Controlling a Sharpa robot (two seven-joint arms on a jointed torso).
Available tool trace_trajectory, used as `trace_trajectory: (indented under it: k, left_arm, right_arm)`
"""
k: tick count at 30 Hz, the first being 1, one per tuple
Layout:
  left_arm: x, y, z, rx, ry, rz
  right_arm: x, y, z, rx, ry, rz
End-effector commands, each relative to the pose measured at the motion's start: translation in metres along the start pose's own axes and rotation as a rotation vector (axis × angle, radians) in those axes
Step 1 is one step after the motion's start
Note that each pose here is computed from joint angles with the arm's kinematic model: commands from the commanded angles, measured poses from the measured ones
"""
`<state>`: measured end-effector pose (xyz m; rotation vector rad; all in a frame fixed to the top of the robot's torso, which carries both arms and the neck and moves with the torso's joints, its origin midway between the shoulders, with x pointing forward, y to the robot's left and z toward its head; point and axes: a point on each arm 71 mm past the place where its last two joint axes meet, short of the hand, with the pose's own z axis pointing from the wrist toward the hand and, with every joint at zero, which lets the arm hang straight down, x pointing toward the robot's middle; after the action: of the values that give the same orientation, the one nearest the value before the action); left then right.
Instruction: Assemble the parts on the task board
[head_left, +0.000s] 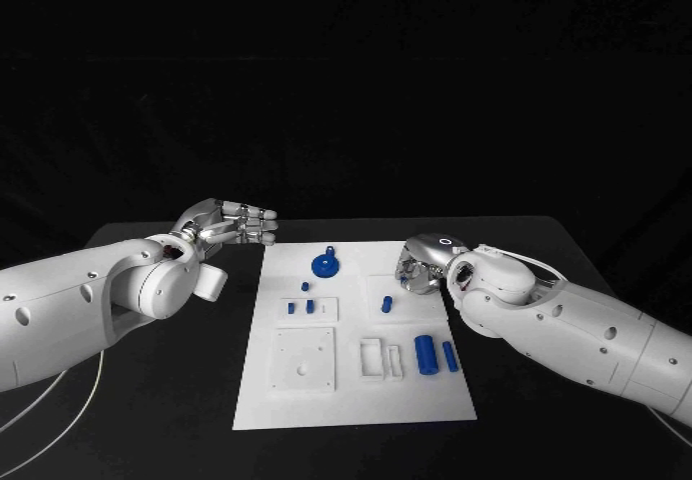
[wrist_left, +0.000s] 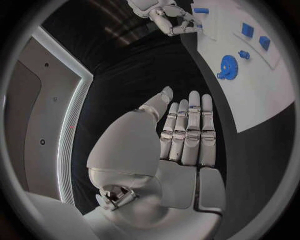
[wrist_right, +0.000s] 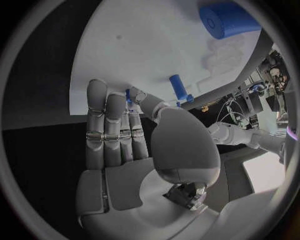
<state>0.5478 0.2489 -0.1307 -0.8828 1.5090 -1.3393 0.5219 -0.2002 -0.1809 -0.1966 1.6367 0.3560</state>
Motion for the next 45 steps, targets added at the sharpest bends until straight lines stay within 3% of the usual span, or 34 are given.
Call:
trace_trajectory:
  k: [1, 8, 17, 27, 32, 38, 45]
  left_arm:
    - [0.0014, -0.0023, 0.0017, 0.007, 0.01, -0.007]
    - [0.0002, -0.0014, 0.0057, 0.005, 0.003, -0.007]
    - [-0.0014, 0.0013, 0.0104, 0.002, -0.006, -0.009]
    - [0.0003, 0.0063, 0.0183, -0.006, -0.027, -0.012]
    - [0.0025, 0.0069, 0.0217, -0.002, -0.041, -0.012]
    - [0.0045, 0.0063, 0.0256, 0.006, -0.063, -0.016]
    - [0.0078, 0.006, 0.0293, 0.01, -0.07, -0.02]
  right_arm:
    - [-0.008, -0.001, 0.0, -0.027, 0.008, 0.077]
    - [-0.026, 0.003, -0.002, -0.1, -0.079, 0.175]
    - [-0.033, 0.012, -0.003, -0.142, -0.12, 0.216]
    - [-0.037, 0.054, -0.004, -0.252, -0.142, 0.225]
    - [-0.027, 0.087, -0.008, -0.327, -0.133, 0.182]
    - [-0.005, 0.12, -0.013, -0.395, -0.091, 0.115]
    - [0.017, 0.144, -0.019, -0.447, -0.039, 0.067]
